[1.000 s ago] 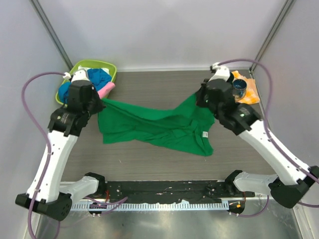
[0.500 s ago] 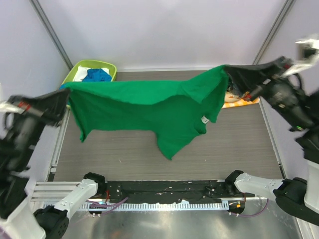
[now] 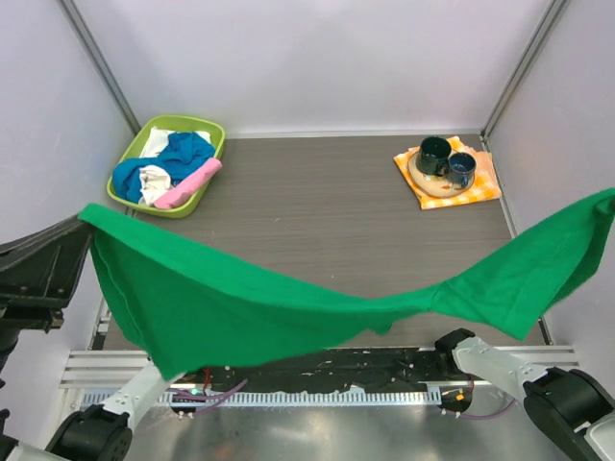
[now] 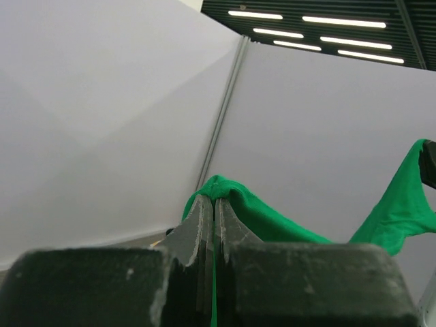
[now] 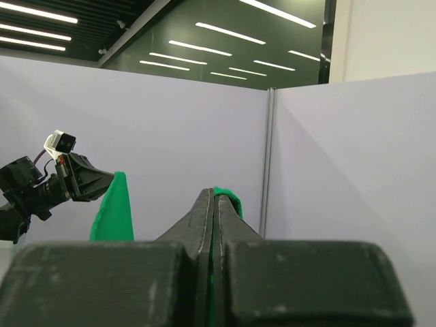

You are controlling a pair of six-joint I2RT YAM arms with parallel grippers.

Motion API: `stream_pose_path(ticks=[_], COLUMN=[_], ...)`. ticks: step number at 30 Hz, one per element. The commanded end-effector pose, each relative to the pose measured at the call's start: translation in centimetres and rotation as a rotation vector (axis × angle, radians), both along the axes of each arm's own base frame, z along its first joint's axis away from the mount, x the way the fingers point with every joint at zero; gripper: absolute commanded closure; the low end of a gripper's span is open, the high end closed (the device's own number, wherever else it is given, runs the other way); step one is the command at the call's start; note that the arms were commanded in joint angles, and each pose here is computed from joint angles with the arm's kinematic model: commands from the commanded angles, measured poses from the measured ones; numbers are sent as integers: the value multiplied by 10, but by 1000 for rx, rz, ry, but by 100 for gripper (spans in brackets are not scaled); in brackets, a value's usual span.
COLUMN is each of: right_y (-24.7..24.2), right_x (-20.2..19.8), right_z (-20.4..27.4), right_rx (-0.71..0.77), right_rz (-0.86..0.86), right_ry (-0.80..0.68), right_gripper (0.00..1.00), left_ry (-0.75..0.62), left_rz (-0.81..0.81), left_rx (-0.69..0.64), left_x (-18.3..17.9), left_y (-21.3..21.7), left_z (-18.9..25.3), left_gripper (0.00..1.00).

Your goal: Fold and stack the t-shirts

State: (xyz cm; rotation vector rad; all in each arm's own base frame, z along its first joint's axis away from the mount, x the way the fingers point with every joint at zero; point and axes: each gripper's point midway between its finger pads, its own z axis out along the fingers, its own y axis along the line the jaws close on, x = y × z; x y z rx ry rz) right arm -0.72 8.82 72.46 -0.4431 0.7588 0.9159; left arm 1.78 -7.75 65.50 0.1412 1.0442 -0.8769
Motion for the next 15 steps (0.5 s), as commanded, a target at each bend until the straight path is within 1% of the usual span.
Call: stream_pose_path(ticks=[1,2,3,4,5,6,7,8,9,10,11,12,13,14,15], right_y=[33,34,36,43,42,49,51,55,58,61,63,68,69,70,74], right_x=[57,70,81,106,116,142,154,170,197,213,227,253,265,277,295], right_z=[-18,-23,-30,-46,-52,-73,-81,-92,-116,-128,-142,-172,-184,-197,-225], right_rx=[-53,-46,-53,-70,-61,-84,-88,-99,-111,-121,-135,-165,-174,-187,-218], right_rz=[21,-1,-16,-36,-66,-88,-105,-124,-171,-195,-220,-256,-282,-303,-326], right_ry=[146,181,206,269,292,355,381,417,491,523,556,632,650,673,729], right_gripper=[99,99,99,99,99,99,99,99,99,99,99,99,99,99,99], left_ry=[26,79,100,143,168,196,239,266,295,309,380,411,462,486,504], left_rz=[-16,-5,11,17,23,43,52,66,76,95,105,104,119,123,133], left_rx=[8,25,23,32,36,33,42,44,44,37,50,47,50,45,29], left_x=[21,41,50,67,77,89,108,119,130,142,162,171,189,197,207], left_y=[-9,-13,-12,-16,-18,-17,-21,-22,-23,-22,-26,-29,-31,-33,-33], left_z=[-6,-21,-28,-43,-52,-61,-79,-89,-100,-107,-134,-147,-171,-183,-193], left_gripper=[100,100,100,100,100,100,100,100,100,100,100,100,100,100,100])
